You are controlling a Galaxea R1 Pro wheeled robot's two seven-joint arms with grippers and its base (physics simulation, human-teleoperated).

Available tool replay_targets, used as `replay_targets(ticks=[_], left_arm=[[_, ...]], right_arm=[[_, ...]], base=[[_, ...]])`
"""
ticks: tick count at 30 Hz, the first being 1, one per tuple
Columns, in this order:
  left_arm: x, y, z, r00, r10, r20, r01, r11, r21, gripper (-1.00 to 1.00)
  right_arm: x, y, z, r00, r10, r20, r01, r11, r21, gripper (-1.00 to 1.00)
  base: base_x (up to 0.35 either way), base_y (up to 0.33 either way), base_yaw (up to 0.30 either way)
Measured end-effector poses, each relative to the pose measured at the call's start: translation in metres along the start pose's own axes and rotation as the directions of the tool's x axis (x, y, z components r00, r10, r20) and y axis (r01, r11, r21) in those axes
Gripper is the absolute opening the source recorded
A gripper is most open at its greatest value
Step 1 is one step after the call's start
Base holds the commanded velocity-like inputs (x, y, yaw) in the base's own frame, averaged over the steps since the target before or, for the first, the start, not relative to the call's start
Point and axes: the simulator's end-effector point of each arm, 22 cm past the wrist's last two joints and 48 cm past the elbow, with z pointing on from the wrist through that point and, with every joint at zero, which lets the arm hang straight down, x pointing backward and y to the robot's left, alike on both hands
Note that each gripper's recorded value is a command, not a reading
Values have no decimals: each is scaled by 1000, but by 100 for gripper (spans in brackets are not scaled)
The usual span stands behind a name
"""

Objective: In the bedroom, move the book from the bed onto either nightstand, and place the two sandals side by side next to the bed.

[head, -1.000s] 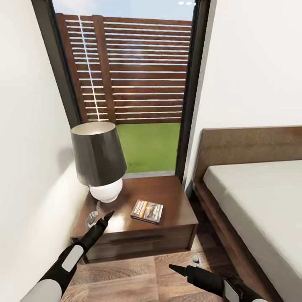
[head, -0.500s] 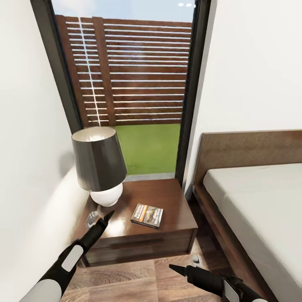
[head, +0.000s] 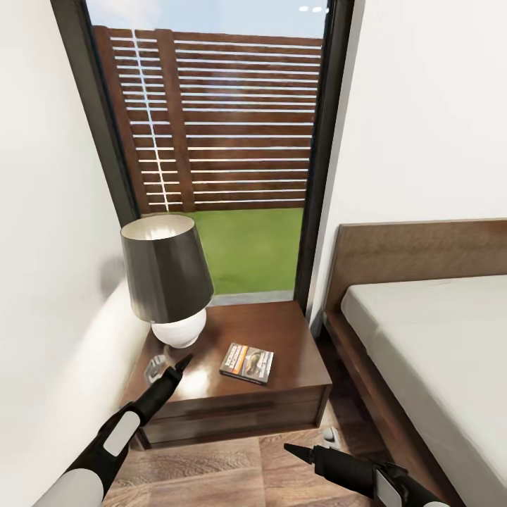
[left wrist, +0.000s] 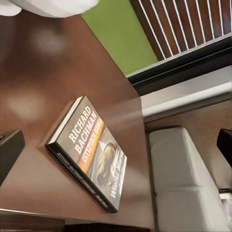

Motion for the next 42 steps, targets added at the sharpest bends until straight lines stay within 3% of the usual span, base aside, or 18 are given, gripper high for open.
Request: replay_targets(ticks=[8,15,23,32,37,42], left_arm=[[15,2,-1,998,-36,-61,35,999,-9,100],[29,12,-3,991,-69,-118,63,997,-54,100],[48,39,-8,974,-112,-196,73,978,-194,100],[67,61,-19,962,-139,-237,71,958,-276,100],[88,79,-31,950,-127,-286,31,947,-320,100],[118,104,-48,924,-102,-368,-46,927,-373,100]], right_arm=[[-2,-1,-1,1000,3,8,-3,1000,2,100],[-5,-3,-4,1000,9,19,-9,1000,7,100],[-15,-12,-8,998,23,61,-26,999,43,100],[-27,-31,-15,993,40,114,-53,992,115,100],[-28,-43,-17,991,43,123,-64,983,171,100],[-28,-54,-20,991,43,126,-70,974,217,100]], base=[[0,0,0],[0,0,0],[0,0,0],[0,0,0],[0,0,0],[0,0,0]])
